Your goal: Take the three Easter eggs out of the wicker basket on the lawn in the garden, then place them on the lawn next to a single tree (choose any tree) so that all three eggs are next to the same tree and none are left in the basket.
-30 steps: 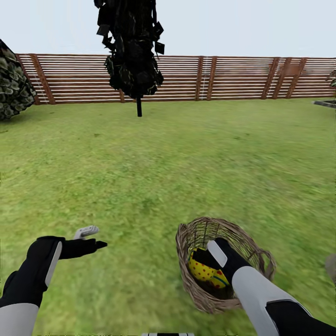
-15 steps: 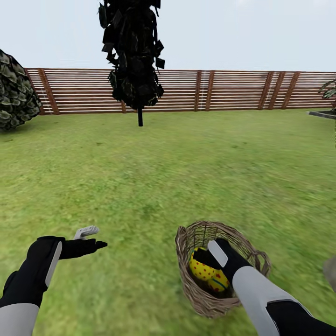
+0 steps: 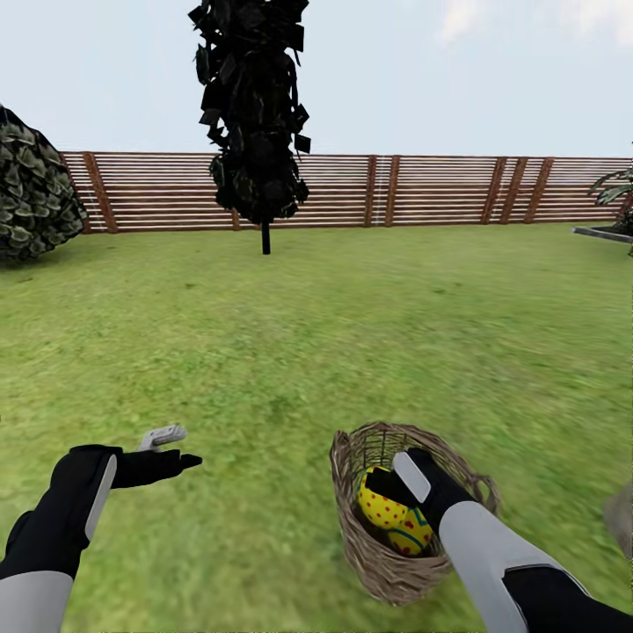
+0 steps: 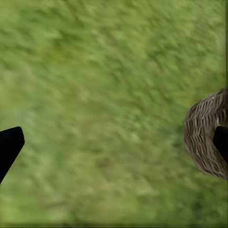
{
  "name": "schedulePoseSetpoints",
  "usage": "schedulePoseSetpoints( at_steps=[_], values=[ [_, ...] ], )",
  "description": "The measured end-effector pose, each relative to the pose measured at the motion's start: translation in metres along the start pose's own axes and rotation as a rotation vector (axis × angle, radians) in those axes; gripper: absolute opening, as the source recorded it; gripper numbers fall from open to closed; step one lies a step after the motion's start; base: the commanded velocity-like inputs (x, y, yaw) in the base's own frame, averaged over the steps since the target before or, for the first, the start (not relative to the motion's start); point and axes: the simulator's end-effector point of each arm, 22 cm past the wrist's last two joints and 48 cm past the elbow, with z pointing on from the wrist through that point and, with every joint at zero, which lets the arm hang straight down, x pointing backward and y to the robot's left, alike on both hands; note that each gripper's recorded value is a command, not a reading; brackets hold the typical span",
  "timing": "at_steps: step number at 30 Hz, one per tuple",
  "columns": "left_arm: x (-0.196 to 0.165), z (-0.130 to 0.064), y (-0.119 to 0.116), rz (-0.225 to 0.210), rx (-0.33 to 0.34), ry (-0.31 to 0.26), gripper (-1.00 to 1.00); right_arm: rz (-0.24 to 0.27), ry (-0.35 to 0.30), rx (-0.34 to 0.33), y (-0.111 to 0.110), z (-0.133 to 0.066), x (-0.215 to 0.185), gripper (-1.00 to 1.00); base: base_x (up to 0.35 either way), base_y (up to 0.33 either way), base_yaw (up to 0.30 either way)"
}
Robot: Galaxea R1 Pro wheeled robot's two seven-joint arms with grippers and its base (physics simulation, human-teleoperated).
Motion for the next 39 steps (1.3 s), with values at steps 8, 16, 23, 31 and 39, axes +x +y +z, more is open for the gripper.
schedulePoseSetpoints(
  at_steps=[8,16,23,31,39],
  values=[
    [-0.014,-0.011,-0.006,0.0,0.001,0.001,1.0,0.001,0.0,0.0,0.005,-0.015,-0.01,-1.0,-0.109,0.0,0.0],
    [-0.027,-0.023,-0.011,0.0,0.0,0.0,1.0,0.005,-0.004,-0.004,0.011,-0.031,-0.021,-1.0,-0.008,0.0,0.0],
    [-0.039,-0.033,-0.016,-0.001,-0.001,0.001,1.0,0.009,-0.006,-0.004,0.015,-0.044,-0.03,-1.0,0.0,0.0,0.0],
    [-0.052,-0.044,-0.021,-0.001,-0.001,0.0,1.0,0.011,-0.009,-0.008,0.021,-0.06,-0.04,-1.0,-0.045,0.0,0.0],
    [-0.065,-0.055,-0.027,0.0,-0.001,0.0,1.0,-0.001,-0.071,-0.053,0.044,-0.094,-0.079,-1.0,-0.063,0.0,0.0]
  ],
)
